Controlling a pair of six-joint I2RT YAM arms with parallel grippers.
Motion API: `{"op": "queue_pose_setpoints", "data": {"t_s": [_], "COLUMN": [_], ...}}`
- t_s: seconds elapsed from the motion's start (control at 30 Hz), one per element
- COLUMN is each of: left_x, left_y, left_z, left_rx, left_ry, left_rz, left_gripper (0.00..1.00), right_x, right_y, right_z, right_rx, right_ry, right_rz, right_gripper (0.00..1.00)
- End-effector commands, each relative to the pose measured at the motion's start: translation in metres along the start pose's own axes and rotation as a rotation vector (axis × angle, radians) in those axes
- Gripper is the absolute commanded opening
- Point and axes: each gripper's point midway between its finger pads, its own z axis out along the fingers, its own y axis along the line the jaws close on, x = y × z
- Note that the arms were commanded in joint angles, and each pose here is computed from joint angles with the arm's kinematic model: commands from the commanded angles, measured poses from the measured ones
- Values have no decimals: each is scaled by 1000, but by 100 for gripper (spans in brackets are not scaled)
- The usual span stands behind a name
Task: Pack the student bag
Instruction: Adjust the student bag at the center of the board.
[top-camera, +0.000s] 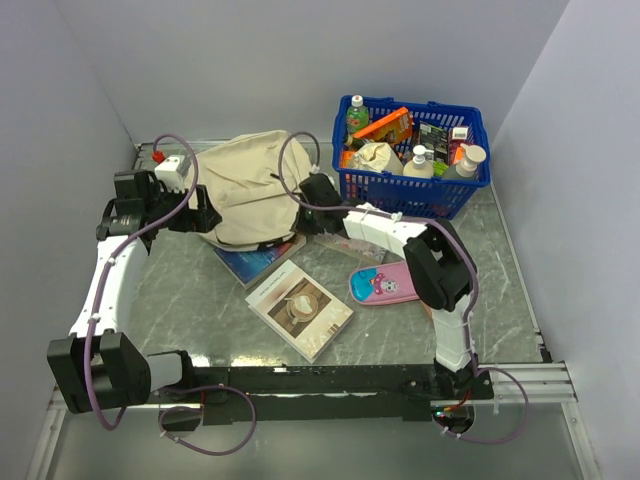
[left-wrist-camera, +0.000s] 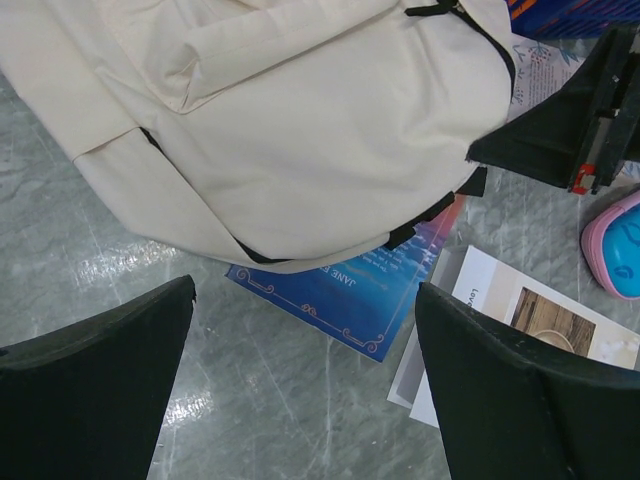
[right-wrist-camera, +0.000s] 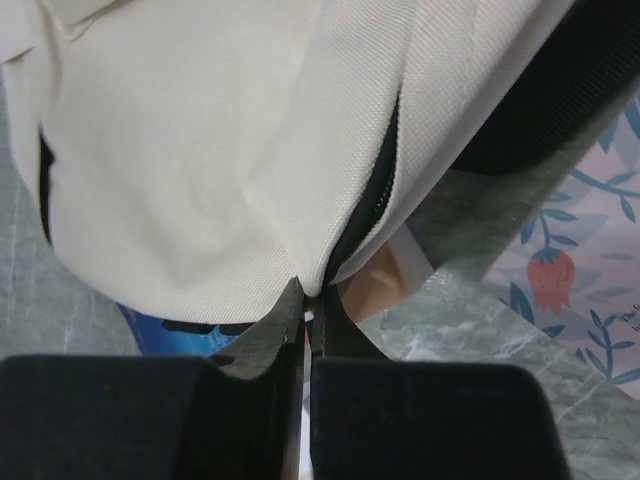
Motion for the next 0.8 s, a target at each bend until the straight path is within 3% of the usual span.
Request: {"op": "queue_pose_setpoints", "data": {"t_s": [0.0, 0.2, 0.37, 0.57, 0.77], "left_x": [-12, -13, -17, -22, -25], "left_y": [-2, 4, 7, 13, 12], "left_z": [-8, -8, -8, -9, -12], "left_rx": [-10, -40, -52, -70, -73], "left_ry": [-53, -75, -95, -108, -130], "left_rz": [33, 17, -19, -28, -22], "left_gripper": [97, 98, 98, 98, 98], "right_x": [-63, -103, -88, -32, 33], "right_y": [74, 177, 215, 200, 142], "right_z": [-44, -110, -155, -184, -199], "right_rx": [-207, -445, -620, -711, -693], "right_ry": [-134, -169, -138, -21, 91], "right_rz": [-60, -234, -393, -535, -570], "right_gripper": [0, 0, 0, 0, 0]}}
